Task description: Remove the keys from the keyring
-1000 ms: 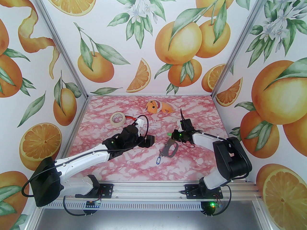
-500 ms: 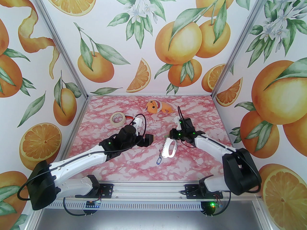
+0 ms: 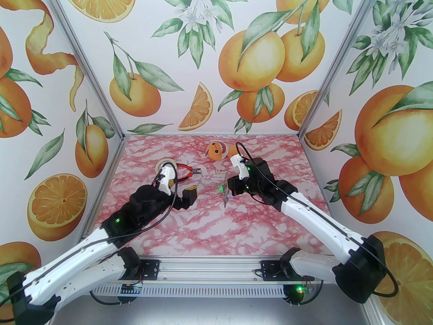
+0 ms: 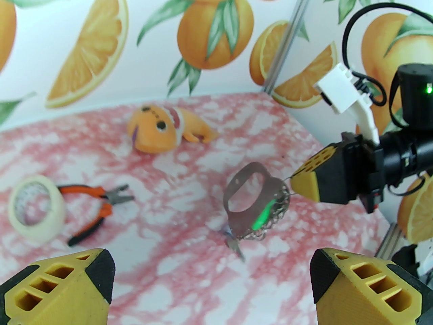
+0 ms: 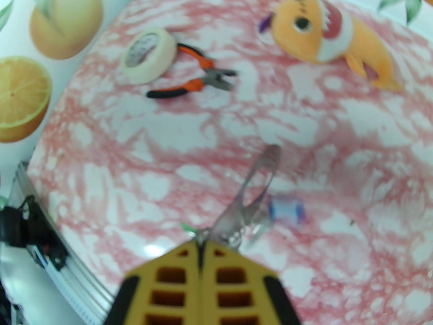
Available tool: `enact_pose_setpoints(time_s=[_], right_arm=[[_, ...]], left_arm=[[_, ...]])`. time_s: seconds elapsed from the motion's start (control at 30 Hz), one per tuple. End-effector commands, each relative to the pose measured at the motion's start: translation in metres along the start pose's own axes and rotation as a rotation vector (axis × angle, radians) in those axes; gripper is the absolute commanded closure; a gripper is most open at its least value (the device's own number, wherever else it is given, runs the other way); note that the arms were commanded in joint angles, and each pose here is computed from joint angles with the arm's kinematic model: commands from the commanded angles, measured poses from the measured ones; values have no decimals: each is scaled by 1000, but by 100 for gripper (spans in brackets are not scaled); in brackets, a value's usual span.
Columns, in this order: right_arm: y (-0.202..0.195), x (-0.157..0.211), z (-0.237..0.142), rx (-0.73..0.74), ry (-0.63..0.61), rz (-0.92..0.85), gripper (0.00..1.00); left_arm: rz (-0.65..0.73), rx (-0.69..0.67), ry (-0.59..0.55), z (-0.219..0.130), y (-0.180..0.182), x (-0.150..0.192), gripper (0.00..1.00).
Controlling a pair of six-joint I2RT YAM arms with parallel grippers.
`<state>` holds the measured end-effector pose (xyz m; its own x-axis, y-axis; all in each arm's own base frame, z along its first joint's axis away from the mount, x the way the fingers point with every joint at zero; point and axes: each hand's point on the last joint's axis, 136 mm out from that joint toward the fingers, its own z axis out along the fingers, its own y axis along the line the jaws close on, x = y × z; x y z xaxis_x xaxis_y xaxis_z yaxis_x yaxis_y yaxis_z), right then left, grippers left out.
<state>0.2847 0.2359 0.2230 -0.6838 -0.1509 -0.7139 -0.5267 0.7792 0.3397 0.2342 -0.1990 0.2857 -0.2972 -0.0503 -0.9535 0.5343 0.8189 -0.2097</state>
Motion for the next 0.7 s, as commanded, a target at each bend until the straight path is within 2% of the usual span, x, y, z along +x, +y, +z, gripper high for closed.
enact_pose_setpoints(time_s=[0.0,0.17,0.3,0.43,0.67], right_arm=[[25,-7,-20,-57,4,-95,100],[56,-16,-35,-152,-9,-137,100],[76,-19,-48,-216,-27,-185,100],[90,-16,-57,-278,-27,-226,100],[101,-20,-70,-324,-83,-328,100]], left_arm=[[167,59,-22,-7,-7,4,4],[254,255,-64,-11,-39,8,8],[304,298,-65,-2,-47,13,12],[336,359,-41,8,-59,18,22],[346,428,-71,15,-71,18,29]])
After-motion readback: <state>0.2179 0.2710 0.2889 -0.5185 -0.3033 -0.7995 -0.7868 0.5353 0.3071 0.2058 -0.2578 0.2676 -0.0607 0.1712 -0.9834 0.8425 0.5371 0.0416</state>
